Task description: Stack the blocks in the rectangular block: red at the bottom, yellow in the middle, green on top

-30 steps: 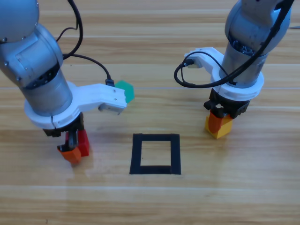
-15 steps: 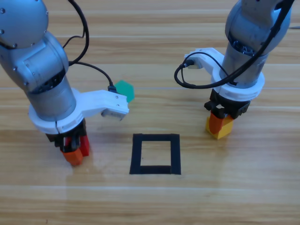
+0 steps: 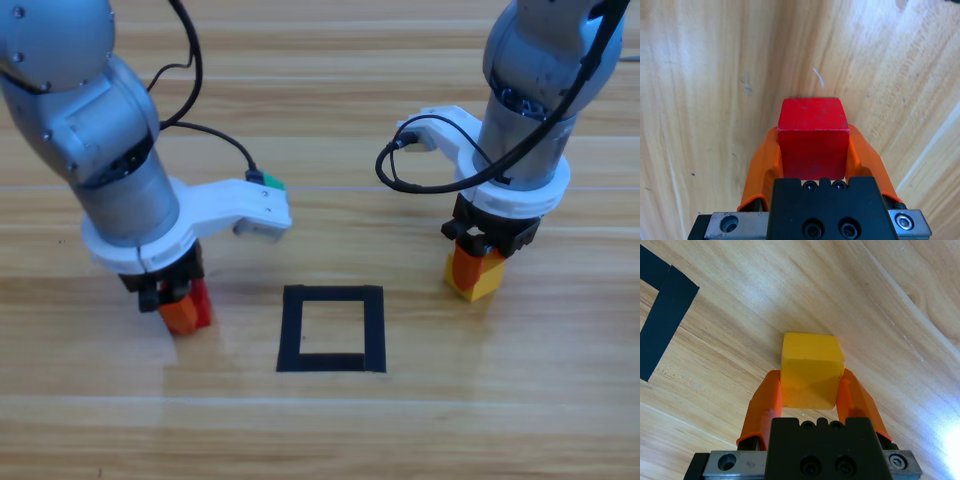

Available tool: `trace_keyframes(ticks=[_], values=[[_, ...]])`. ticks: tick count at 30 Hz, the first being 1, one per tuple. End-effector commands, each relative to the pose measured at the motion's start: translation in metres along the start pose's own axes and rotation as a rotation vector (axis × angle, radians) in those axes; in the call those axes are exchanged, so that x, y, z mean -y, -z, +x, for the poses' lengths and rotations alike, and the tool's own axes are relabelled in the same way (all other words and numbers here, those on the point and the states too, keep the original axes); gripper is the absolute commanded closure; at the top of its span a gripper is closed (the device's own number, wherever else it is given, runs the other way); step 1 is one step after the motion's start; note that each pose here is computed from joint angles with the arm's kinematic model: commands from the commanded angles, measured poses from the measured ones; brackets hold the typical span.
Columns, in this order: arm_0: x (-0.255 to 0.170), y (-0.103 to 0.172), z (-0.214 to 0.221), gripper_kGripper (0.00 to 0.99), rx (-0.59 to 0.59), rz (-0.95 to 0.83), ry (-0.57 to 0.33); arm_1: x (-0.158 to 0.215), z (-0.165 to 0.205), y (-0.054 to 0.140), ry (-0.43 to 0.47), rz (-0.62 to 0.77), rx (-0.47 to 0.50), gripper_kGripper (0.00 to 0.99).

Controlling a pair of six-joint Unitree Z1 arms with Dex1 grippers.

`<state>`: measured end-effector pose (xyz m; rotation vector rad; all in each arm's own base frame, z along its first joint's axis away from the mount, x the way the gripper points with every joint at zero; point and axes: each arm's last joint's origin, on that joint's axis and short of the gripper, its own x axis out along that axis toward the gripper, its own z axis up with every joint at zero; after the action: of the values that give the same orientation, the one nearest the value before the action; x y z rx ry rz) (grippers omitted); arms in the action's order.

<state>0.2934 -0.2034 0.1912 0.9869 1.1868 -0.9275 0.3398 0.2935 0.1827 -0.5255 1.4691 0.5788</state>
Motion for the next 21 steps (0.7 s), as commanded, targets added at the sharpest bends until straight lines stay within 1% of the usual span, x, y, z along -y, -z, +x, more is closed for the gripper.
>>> trace_keyframes(ticks=[1,6,8,12,19,21], values=[[-0.016,-0.010,0.013,0.990,-0.023,-0.086,0.022,-0.010,0.008,0.004,0.011,-0.033,-0.052,0.976],[-0.042,-0.043,0.025,0.990,-0.109,-0.247,0.081,-0.010,-0.002,0.007,0.011,-0.043,-0.044,0.976],[-0.047,-0.053,0.019,0.990,-0.097,-0.311,0.117,-0.010,-0.005,0.008,0.011,-0.047,-0.043,0.976],[-0.050,-0.054,-0.001,0.990,-0.056,-0.465,0.105,-0.010,-0.012,0.011,0.011,-0.060,-0.043,0.976],[-0.050,-0.056,-0.022,0.990,-0.019,-0.630,0.125,-0.006,-0.029,0.020,0.009,-0.052,-0.044,0.976],[-0.048,-0.053,-0.034,0.990,-0.003,-0.670,0.108,0.000,-0.034,0.021,0.010,-0.029,-0.035,0.975]])
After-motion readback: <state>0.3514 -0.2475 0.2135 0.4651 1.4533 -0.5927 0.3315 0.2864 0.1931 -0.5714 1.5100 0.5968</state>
